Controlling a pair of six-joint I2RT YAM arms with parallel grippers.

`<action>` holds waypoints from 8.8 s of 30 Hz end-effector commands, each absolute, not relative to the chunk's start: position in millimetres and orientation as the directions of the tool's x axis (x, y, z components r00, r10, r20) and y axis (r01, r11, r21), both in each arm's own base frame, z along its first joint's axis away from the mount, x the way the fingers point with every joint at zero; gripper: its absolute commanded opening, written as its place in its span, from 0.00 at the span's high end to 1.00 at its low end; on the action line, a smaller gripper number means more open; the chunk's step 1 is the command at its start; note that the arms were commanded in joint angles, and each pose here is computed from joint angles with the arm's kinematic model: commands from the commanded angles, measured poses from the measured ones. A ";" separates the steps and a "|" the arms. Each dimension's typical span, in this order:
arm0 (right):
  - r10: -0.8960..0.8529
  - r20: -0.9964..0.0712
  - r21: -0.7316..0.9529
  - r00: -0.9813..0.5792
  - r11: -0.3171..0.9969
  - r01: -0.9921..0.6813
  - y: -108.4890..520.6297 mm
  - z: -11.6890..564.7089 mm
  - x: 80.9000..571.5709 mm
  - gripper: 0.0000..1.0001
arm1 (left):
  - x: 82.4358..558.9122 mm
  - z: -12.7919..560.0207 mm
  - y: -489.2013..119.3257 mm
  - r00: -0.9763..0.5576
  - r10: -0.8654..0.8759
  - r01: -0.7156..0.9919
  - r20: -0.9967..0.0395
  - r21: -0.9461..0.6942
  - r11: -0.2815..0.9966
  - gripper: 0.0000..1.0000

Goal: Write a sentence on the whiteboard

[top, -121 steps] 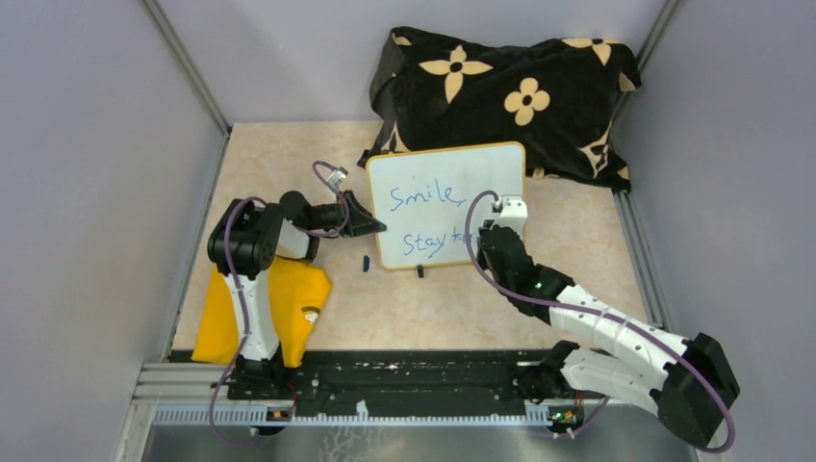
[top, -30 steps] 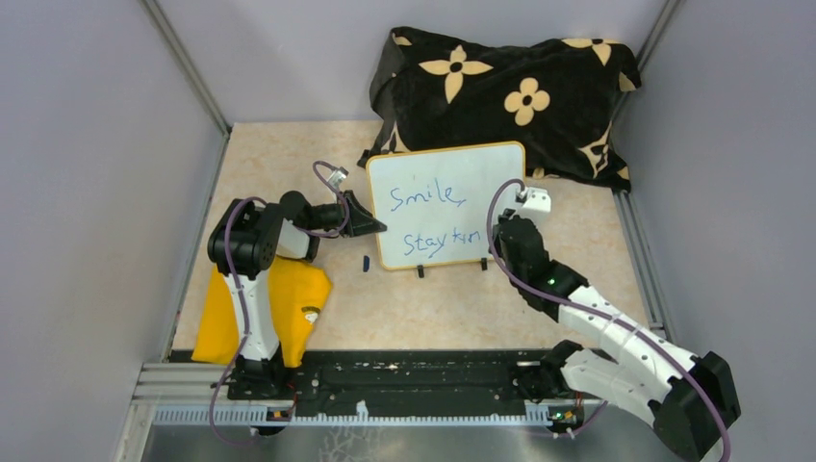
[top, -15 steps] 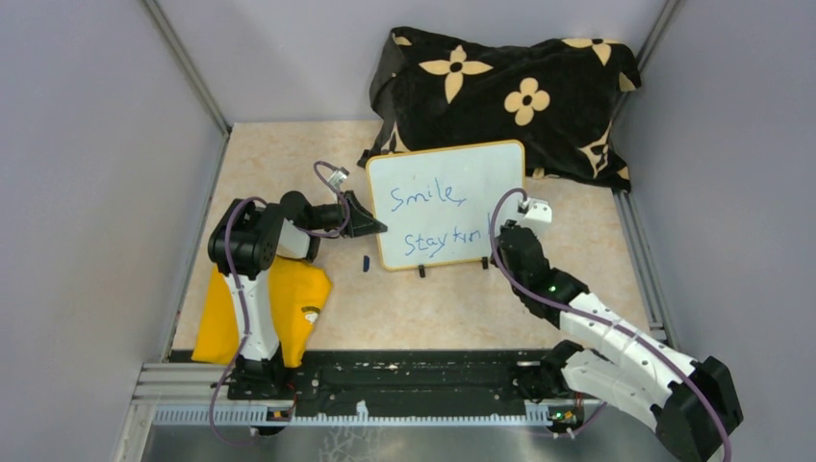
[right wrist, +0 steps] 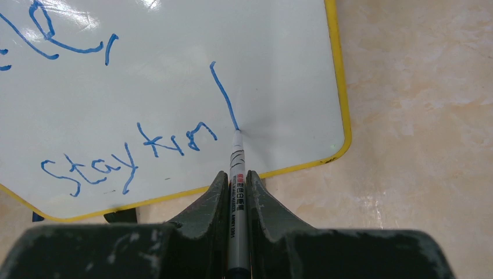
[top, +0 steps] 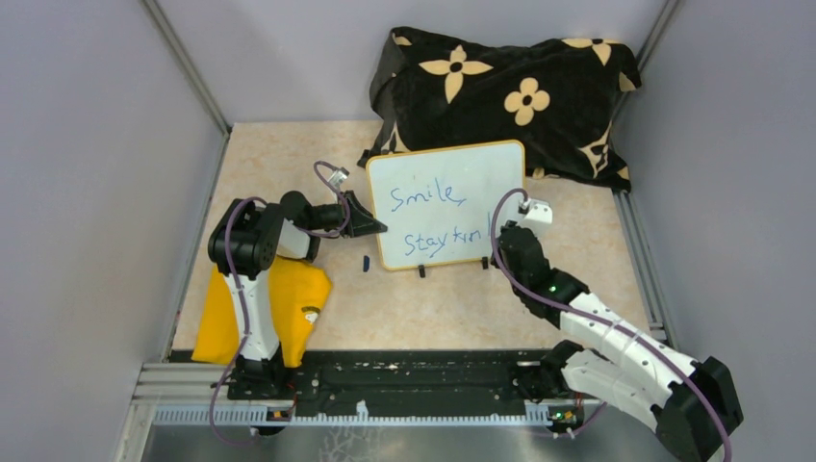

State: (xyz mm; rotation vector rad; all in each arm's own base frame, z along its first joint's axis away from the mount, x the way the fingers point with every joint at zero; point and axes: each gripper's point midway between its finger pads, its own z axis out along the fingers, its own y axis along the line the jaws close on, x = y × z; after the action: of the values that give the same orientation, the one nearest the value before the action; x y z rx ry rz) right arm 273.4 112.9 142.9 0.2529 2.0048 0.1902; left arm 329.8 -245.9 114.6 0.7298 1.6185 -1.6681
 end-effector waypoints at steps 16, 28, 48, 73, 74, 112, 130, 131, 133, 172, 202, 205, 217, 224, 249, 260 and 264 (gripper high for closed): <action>0.268 -0.895 0.261 -0.357 0.963 0.069 124.3 178.1 298.6 1.00 | 326.2 100.7 -247.7 -0.550 -0.095 0.833 -0.830 -0.553 0.006 1.00; 0.265 -0.874 0.274 -0.407 0.961 0.039 131.1 159.6 291.5 1.00 | 326.2 101.0 -247.7 -0.551 -0.095 0.833 -0.829 -0.554 0.005 1.00; 0.238 -0.853 0.214 -0.465 0.971 0.104 111.8 132.3 274.3 1.00 | 326.3 101.7 -247.7 -0.549 -0.096 0.834 -0.831 -0.552 0.006 1.00; 0.249 -0.903 0.214 -0.351 0.967 0.134 109.7 180.8 302.8 1.00 | 326.0 101.1 -247.7 -0.550 -0.094 0.833 -0.830 -0.553 0.005 1.00; 0.249 -0.903 0.215 -0.350 0.967 0.135 109.6 181.2 303.5 1.00 | 326.2 101.4 -247.7 -0.549 -0.095 0.834 -0.831 -0.552 0.005 1.00; 0.191 -0.948 0.244 -0.256 0.949 -0.197 172.5 215.6 287.2 1.00 | 325.9 102.5 -247.7 -0.544 -0.094 0.837 -0.834 -0.547 0.004 1.00; 0.184 -0.944 0.235 -0.273 0.958 -0.167 172.8 201.1 292.2 1.00 | 326.6 103.3 -247.8 -0.543 -0.096 0.838 -0.834 -0.546 0.004 1.00; 0.185 -0.944 0.236 -0.273 0.958 -0.166 172.8 201.0 292.4 1.00 | 326.5 103.4 -247.8 -0.543 -0.096 0.838 -0.834 -0.546 0.004 1.00; 0.183 -0.943 0.234 -0.276 0.958 -0.164 172.3 199.6 292.0 1.00 | 326.5 103.3 -247.8 -0.543 -0.096 0.838 -0.834 -0.546 0.004 1.00; 0.168 -0.919 0.220 -0.356 0.969 -0.109 166.8 163.9 288.0 1.00 | 326.5 102.6 -247.8 -0.546 -0.095 0.836 -0.832 -0.549 0.005 1.00; 0.330 -0.877 0.289 -0.350 0.943 0.165 90.4 152.7 239.4 1.00 | 326.1 102.7 -247.8 -0.550 -0.096 0.833 -0.830 -0.553 0.004 1.00; 0.337 -0.873 0.293 -0.353 0.940 0.174 88.9 145.4 237.4 1.00 | 326.5 103.5 -247.9 -0.548 -0.096 0.835 -0.831 -0.551 0.004 1.00; 0.393 -0.881 0.370 -0.265 0.919 0.134 93.2 157.4 246.4 1.00 | 325.8 102.6 -247.7 -0.550 -0.096 0.833 -0.830 -0.553 0.004 1.00; 0.393 -0.878 0.365 -0.272 0.919 0.150 90.5 154.5 256.5 1.00 | 326.4 103.1 -247.8 -0.548 -0.097 0.834 -0.831 -0.551 0.005 1.00; 0.401 -0.879 0.373 -0.259 0.915 0.150 90.4 150.8 267.0 1.00 | 326.3 101.5 -247.8 -0.552 -0.093 0.832 -0.829 -0.555 0.005 1.00; 0.394 -0.875 0.364 -0.281 0.918 0.155 90.8 140.7 268.2 1.00 | 326.3 101.3 -247.8 -0.553 -0.094 0.831 -0.828 -0.556 0.006 1.00; 0.388 -0.874 0.355 -0.292 0.921 0.161 89.8 136.1 268.1 1.00 | 326.5 101.3 -247.8 -0.553 -0.094 0.831 -0.828 -0.556 0.006 1.00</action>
State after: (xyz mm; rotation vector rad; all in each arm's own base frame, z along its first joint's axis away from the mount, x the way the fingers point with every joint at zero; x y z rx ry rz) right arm 262.3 90.6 131.1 0.3873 1.9038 0.2181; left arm 329.8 -246.1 114.0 0.7370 1.6147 -1.6648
